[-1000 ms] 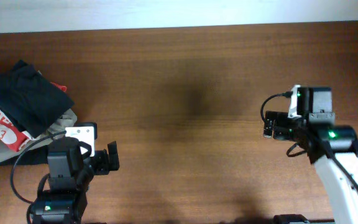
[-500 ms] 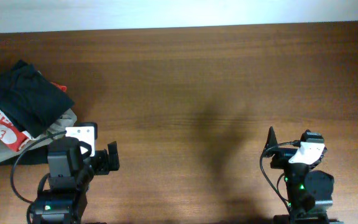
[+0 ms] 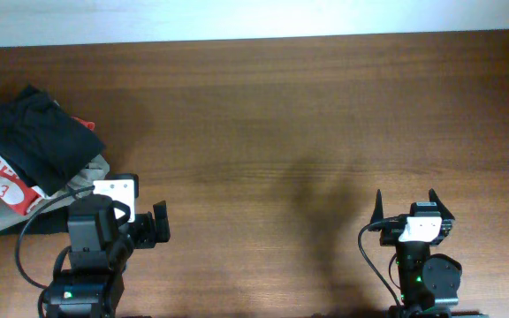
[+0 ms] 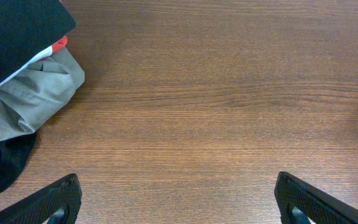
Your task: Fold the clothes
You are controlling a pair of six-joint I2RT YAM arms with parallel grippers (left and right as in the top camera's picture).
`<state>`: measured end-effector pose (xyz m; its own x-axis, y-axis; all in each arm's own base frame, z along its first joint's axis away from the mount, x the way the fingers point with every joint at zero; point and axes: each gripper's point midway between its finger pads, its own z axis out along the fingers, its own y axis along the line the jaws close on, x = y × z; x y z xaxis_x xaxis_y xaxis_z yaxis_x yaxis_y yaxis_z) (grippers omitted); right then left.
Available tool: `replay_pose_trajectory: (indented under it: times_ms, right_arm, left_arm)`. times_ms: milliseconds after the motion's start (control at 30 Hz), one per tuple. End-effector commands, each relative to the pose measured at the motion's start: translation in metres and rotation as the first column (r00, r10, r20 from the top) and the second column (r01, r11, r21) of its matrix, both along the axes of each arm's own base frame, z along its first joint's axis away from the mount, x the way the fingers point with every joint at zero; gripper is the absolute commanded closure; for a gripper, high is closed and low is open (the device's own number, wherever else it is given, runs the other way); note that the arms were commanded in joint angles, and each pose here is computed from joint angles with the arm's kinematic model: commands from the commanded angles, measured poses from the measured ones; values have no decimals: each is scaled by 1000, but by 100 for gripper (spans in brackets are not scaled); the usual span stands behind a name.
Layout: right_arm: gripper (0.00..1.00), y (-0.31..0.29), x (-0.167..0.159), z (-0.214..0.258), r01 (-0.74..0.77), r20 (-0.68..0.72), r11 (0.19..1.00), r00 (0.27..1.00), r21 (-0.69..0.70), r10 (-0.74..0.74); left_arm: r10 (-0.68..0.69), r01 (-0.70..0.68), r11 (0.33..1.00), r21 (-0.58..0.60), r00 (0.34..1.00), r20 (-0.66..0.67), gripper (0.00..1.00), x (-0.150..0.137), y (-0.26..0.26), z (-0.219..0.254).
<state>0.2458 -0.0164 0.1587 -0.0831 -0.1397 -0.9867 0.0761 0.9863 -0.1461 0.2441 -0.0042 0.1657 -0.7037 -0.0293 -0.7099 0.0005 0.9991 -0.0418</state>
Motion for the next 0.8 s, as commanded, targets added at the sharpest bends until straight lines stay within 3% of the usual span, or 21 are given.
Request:
replay_pose_trajectory:
  times_ms: [0,367,533,600,667,700,767]
  right_arm:
    - [1,0,0,-3,-5,-6,1000,1000,-6,5]
    - [1,0,0,-3,-5,-8,1000,1000,-6,5]
    - [1,0,0,-3,-5,-7,1000,1000,-6,5]
    - [1,0,0,-3,-5,-7,1000,1000,-6,5]
    - [2,0,0,-3,-5,-8,1000,1000,-6,5]
    - [1,0,0,-3,-5,-7,1000,1000,-6,5]
    - [1,0,0,-3,-5,-8,1000,1000,-6,5]
  left_arm:
    - [-2,2,1000,-16,1000,10,1,1,-2,3]
    - [-2,2,1000,-16,1000,12,1,0,-2,4]
    - [-9,5,1000,21,982,189,1,-15,0,15]
    - [-28,16,999,33,916,400,1,-5,-5,9]
    - [-20,5,1000,25,767,641,1,6,-4,16]
    - [-18,3,1000,22,695,719,1,7,-4,22]
    - [-70,1,996,92,661,747,1,3,-5,26]
